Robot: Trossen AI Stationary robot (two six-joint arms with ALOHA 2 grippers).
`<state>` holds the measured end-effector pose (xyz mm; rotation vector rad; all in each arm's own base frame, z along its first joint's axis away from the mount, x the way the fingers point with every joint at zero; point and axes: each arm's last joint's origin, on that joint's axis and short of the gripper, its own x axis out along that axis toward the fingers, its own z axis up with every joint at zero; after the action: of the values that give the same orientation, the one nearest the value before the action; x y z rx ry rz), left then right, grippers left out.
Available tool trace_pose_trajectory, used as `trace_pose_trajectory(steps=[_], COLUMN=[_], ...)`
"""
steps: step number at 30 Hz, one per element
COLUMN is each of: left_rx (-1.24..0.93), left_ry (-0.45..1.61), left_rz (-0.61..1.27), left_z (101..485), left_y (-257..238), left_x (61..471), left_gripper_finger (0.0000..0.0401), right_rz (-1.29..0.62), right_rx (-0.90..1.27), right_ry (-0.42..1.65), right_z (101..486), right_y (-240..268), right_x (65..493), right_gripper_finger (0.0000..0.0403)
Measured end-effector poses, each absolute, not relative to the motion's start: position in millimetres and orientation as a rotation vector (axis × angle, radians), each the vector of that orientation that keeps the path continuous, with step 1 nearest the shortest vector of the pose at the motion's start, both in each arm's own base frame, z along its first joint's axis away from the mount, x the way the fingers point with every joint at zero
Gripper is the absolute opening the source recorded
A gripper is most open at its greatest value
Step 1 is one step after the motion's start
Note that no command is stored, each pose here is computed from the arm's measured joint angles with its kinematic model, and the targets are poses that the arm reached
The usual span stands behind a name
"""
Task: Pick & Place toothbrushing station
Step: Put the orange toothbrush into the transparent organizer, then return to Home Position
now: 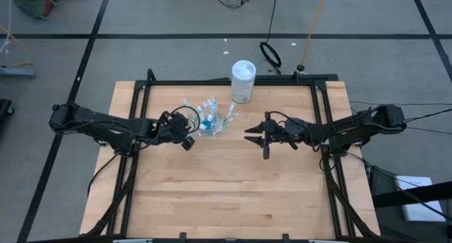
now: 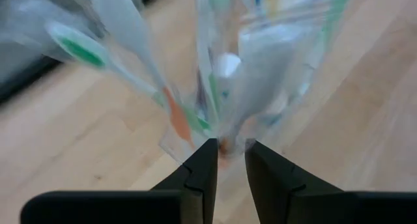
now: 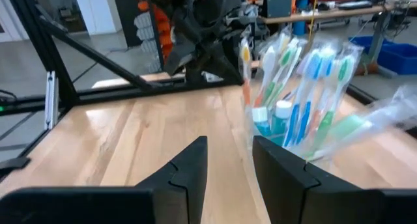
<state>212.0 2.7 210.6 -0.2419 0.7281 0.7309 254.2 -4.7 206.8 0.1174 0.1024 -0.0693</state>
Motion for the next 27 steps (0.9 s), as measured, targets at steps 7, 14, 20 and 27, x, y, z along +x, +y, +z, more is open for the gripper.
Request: trace_pose_trajectory(steps=[7, 14, 20, 27], left_rx=[-0.252, -0.169, -0.231, -0.256], left_ry=[0.768, 0.778, 0.782, 0.869], left_rz=[0.674, 0.631, 0.604, 0.6], left_z=[210.0, 211.4, 210.8, 197.6], left_y=[9.2, 12.2, 10.9, 10.4], left_x=[213.2, 215.3, 215.5, 219.1], left_gripper_finger=[0.0086, 0.0086, 0.0086, 0.0132], right_rz=[-0.069, -0.076, -0.077, -0.075], right_rx=[0.184, 0.227, 0.227, 0.214], right_ry=[0.142, 0.18, 0.185, 0.176], right_z=[202.8, 199.1, 198.6, 199.5], right_y=[-2.7, -2.7, -2.7, -2.7], right_x=[253.7, 253.1, 253.0, 253.2], right_gripper_finger=[0.0114, 0.0114, 0.0114, 0.0114])
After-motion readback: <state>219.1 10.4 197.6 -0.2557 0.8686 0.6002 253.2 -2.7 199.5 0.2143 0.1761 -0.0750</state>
